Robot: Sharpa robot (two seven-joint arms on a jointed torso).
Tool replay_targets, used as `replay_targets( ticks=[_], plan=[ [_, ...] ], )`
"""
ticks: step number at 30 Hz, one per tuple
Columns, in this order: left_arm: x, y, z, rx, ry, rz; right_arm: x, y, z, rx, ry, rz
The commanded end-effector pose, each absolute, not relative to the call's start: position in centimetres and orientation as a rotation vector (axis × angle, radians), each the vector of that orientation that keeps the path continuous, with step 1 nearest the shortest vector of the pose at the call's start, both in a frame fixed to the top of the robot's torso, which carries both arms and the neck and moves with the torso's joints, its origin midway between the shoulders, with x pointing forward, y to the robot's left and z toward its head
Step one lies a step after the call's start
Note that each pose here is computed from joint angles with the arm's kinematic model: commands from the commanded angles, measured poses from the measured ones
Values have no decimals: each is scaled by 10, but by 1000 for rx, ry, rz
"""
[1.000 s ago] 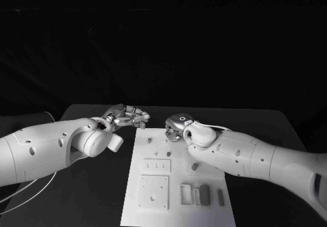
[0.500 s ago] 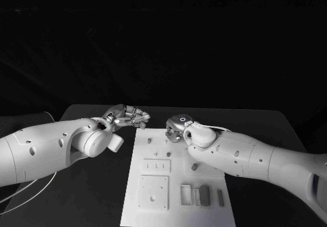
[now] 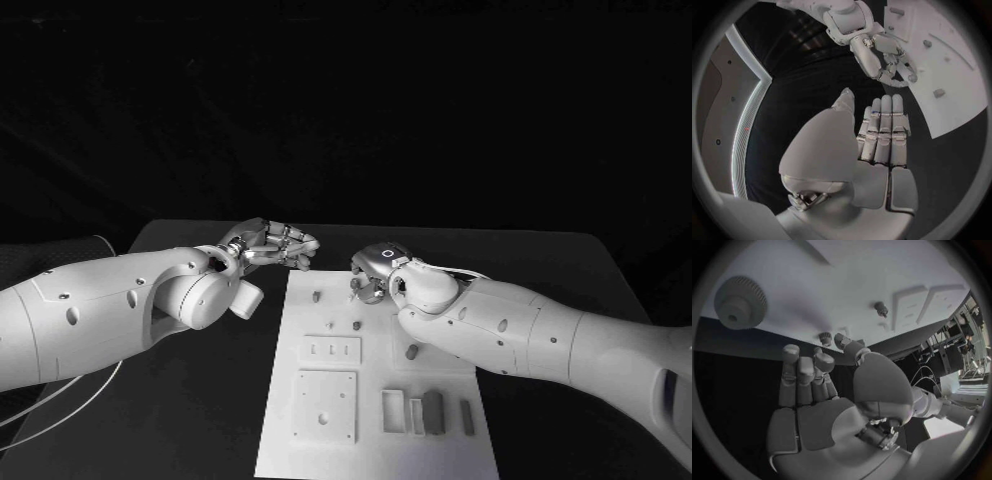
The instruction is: Assemble the parts on the task board
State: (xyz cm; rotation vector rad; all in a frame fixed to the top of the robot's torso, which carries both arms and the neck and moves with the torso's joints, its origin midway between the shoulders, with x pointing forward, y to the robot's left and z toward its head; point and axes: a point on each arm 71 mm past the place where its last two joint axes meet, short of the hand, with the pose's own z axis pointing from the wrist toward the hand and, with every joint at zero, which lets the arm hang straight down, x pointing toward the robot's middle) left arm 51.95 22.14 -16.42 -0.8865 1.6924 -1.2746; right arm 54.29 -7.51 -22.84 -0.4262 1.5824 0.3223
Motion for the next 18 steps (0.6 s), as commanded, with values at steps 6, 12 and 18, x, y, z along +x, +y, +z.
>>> replay_targets(
  ticks=[6,12,18],
  plan=[
    [520,222,-163,-875,1691,-1284,541,-80,-226,-405,1553,339],
    [521,225,-163,-877,1687,-1280,534,-91,-219,-371,1535,384],
    [519,229,-163,-882,1682,-1276,530,-113,-191,-317,1510,416]
  ],
)
